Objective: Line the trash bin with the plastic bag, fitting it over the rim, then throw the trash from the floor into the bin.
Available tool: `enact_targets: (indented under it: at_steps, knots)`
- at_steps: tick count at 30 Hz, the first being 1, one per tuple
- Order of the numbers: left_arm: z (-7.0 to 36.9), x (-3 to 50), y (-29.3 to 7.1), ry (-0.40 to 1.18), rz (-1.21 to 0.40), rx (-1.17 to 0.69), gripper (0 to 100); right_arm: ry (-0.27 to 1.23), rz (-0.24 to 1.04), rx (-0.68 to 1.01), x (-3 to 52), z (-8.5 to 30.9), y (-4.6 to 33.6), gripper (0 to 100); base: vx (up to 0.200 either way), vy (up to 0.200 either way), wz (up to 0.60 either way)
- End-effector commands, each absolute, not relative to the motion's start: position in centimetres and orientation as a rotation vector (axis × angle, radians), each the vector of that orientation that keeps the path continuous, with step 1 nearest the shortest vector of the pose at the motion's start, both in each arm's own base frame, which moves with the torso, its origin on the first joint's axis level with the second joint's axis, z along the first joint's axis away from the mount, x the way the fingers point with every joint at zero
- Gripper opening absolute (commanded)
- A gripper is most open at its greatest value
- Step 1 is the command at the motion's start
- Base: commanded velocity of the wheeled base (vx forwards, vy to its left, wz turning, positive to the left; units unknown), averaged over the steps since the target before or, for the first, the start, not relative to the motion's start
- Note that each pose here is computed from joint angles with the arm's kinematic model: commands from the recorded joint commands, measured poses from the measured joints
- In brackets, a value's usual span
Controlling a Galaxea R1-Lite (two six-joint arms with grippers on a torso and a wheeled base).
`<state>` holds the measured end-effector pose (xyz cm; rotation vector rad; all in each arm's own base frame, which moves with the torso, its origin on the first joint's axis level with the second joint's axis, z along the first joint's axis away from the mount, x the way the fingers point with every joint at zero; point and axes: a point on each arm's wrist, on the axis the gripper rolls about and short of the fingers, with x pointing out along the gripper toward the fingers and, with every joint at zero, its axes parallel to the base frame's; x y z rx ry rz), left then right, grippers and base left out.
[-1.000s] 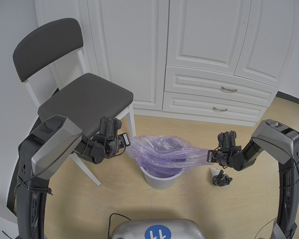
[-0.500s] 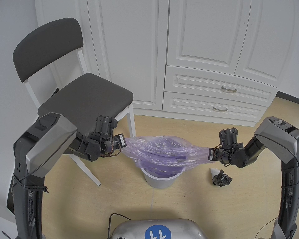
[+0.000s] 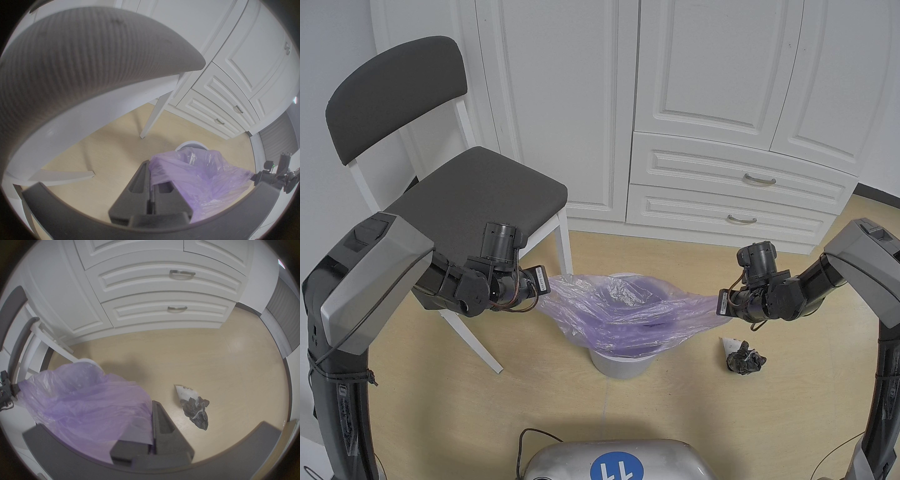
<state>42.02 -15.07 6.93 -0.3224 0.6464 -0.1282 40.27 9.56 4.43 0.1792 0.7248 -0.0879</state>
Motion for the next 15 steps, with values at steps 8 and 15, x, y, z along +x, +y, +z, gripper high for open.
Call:
enact_targets:
  at_steps: [8,15]
  knots:
    - [8.8,40.7,-15.4,0.666,-0.160,-0.318,0,0.683,-0.054,0.187,39.5,6.5,10.6,0,0.000,0.000,0.00]
    - [6.8,40.0,-18.8,0.707,-0.214,-0.289,0,0.700,-0.034,0.174,39.3,6.0,11.6,0,0.000,0.000,0.00]
